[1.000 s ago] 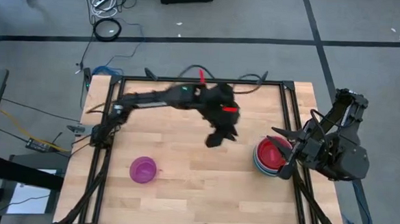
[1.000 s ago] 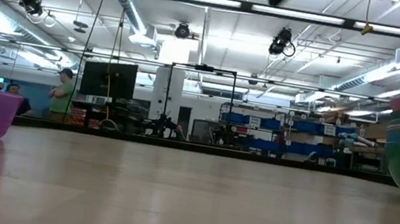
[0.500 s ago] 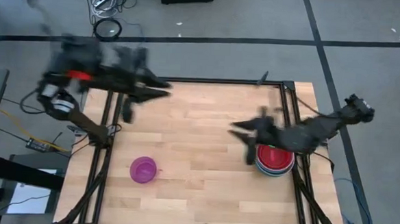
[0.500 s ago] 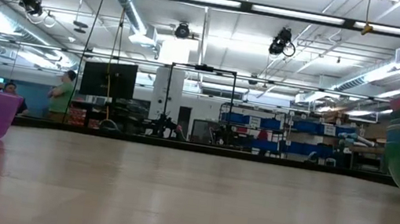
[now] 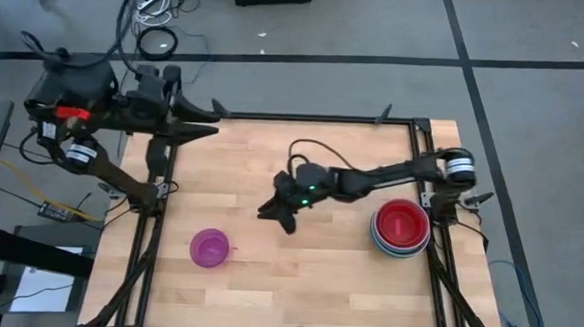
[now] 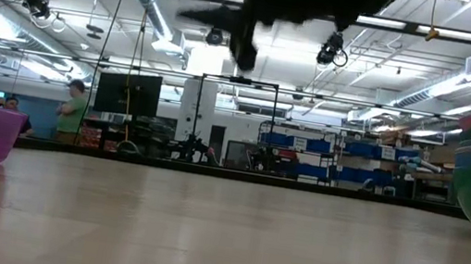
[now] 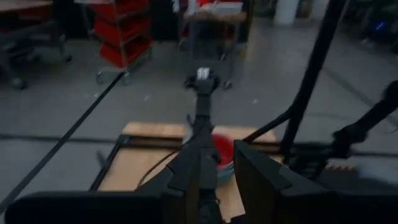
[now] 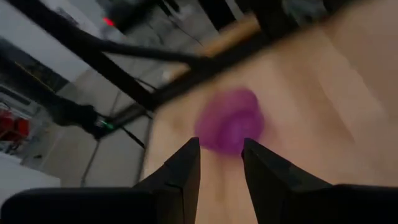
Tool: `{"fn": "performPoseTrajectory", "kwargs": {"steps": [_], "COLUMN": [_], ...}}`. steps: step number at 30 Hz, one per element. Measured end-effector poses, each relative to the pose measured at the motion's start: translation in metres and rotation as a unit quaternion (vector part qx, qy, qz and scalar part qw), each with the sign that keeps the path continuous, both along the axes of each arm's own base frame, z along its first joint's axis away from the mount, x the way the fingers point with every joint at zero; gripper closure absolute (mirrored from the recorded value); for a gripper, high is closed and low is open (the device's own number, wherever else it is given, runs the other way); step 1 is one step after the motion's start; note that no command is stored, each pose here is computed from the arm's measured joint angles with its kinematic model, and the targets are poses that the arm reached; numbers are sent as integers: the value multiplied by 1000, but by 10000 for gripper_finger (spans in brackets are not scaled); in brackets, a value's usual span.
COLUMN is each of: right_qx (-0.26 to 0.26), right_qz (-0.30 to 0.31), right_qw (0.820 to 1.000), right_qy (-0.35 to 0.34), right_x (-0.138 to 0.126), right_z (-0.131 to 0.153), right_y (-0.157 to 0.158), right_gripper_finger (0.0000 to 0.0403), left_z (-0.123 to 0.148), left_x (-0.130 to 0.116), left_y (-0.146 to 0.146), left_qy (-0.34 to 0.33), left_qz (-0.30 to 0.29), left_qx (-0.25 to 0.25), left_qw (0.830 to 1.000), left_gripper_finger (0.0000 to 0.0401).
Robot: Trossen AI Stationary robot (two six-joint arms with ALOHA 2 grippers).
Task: Nest bowls inside each other
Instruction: Stack the violet bowl on top of the red bowl
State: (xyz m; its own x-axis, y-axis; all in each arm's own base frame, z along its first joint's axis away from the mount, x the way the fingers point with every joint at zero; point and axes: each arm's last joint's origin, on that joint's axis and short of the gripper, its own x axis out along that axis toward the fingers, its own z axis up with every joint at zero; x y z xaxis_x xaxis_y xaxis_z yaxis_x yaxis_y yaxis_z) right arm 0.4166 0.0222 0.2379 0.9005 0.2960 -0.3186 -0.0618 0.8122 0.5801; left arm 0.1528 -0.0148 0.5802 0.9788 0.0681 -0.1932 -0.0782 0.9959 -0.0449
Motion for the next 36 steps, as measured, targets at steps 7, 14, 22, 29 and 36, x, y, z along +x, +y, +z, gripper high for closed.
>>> {"fn": "performPoseTrajectory", "kwargs": {"steps": [7,14,22,29,36], "right_qx": [74,91,-64,-148,-155], "right_qz": [14,15,29,37,69], "right_qw": [996,995,997,983,976], "right_qy": [47,25,14,105,134], "right_x": [22,40,86,119,136], "right_z": [-59,-78,-63,-73,-83], "right_y": [-2,5,18,18,32], "right_gripper_finger": [292,293,293,293,293], "left_z": [-14,-48,-70,-91,-103], "left_x": [-2,0,14,25,29], "left_y": [4,5,-1,-7,-10], "left_qy": [72,206,241,279,297], "left_qz": [72,129,140,143,144], "left_qx": [4,-42,-70,-69,-67], "left_qw": [995,969,958,947,942], "left_gripper_finger": [298,298,298,298,298]}}
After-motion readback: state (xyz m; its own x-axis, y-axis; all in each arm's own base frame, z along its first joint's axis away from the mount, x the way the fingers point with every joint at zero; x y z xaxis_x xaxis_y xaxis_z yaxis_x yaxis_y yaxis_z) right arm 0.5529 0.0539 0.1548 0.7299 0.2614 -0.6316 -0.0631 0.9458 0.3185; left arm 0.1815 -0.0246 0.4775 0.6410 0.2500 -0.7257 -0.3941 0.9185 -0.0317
